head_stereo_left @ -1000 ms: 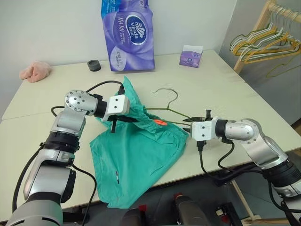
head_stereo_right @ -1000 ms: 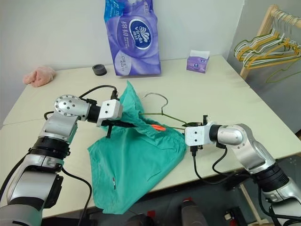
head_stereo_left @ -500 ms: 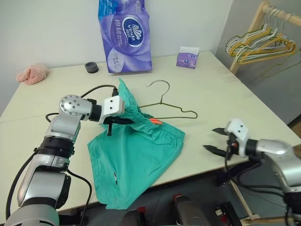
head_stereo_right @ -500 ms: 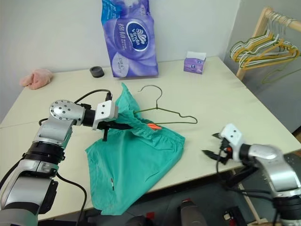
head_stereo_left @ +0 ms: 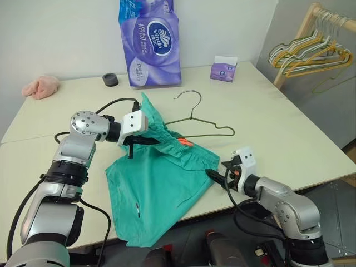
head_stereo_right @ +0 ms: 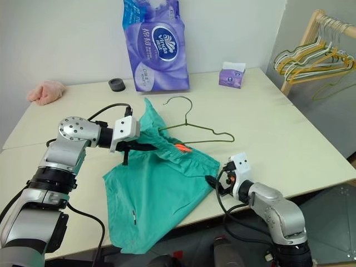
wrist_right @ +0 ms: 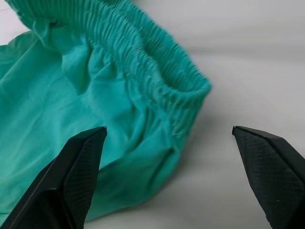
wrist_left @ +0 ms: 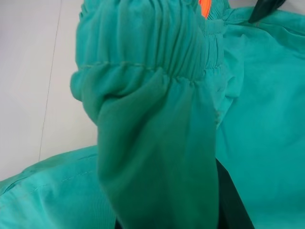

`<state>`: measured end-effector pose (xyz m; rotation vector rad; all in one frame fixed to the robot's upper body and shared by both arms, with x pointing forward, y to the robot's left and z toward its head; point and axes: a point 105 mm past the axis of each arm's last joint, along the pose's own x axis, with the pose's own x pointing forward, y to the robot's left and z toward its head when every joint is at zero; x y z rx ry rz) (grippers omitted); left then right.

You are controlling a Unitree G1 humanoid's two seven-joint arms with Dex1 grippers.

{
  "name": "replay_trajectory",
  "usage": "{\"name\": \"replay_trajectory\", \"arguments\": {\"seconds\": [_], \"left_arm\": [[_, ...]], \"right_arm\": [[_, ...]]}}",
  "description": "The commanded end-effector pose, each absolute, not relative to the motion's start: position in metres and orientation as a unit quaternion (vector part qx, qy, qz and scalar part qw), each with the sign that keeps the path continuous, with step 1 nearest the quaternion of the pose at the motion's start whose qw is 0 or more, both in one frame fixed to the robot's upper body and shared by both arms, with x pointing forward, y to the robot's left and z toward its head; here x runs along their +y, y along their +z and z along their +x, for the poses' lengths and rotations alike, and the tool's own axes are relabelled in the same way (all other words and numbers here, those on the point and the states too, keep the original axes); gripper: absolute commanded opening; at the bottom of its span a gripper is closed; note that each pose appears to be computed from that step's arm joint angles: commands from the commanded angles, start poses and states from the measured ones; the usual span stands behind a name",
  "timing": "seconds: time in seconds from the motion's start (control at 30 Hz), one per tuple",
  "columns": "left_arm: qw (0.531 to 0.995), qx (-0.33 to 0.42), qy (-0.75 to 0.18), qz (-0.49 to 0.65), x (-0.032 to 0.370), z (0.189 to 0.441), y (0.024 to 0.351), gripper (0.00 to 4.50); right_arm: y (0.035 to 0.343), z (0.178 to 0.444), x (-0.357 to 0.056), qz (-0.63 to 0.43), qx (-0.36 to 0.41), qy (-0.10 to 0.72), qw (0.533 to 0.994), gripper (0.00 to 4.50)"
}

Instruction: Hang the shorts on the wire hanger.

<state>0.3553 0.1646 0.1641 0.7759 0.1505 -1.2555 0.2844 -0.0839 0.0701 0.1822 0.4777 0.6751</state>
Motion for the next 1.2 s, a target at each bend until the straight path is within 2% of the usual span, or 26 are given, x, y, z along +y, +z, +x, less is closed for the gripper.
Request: {"name": "replay_trajectory", "arguments": {"seconds": [0.03,0.07,0.2,0.43,0.57,0.7,0.87,1.2], "left_arm": [[0.746,0.027,-0.56,0.359,0.163,0.358,0.186,0.02],[0.747,0.027,-0.56,0.359,0.163,0.358,0.186,0.02],[0.752,0.021,-0.554,0.358,0.164,0.358,0.188,0.02],[0.778,0.002,-0.532,0.335,0.167,0.361,0.196,0.02],[0.789,0.006,-0.539,0.295,0.167,0.354,0.2,0.02],[0.775,0.04,-0.58,0.248,0.173,0.33,0.206,0.02],[0.762,0.084,-0.595,0.241,0.181,0.316,0.207,0.02],[0.745,0.138,-0.574,0.311,0.202,0.316,0.194,0.02]], "right_arm": [[0.073,0.288,-0.077,0.086,0.236,0.336,0.908,4.14],[0.071,0.29,-0.078,0.079,0.237,0.329,0.91,3.92],[0.065,0.3,-0.091,0.035,0.234,0.3,0.924,2.55],[0.076,0.302,-0.105,0.006,0.206,0.313,0.927,0.05],[0.089,0.316,-0.123,-0.033,0.173,0.294,0.939,0.0],[0.108,0.336,-0.155,-0.05,0.149,0.263,0.952,0.0],[0.113,0.341,-0.17,-0.059,0.149,0.262,0.952,0.0],[0.121,0.343,-0.174,-0.068,0.139,0.26,0.953,0.0]]}}
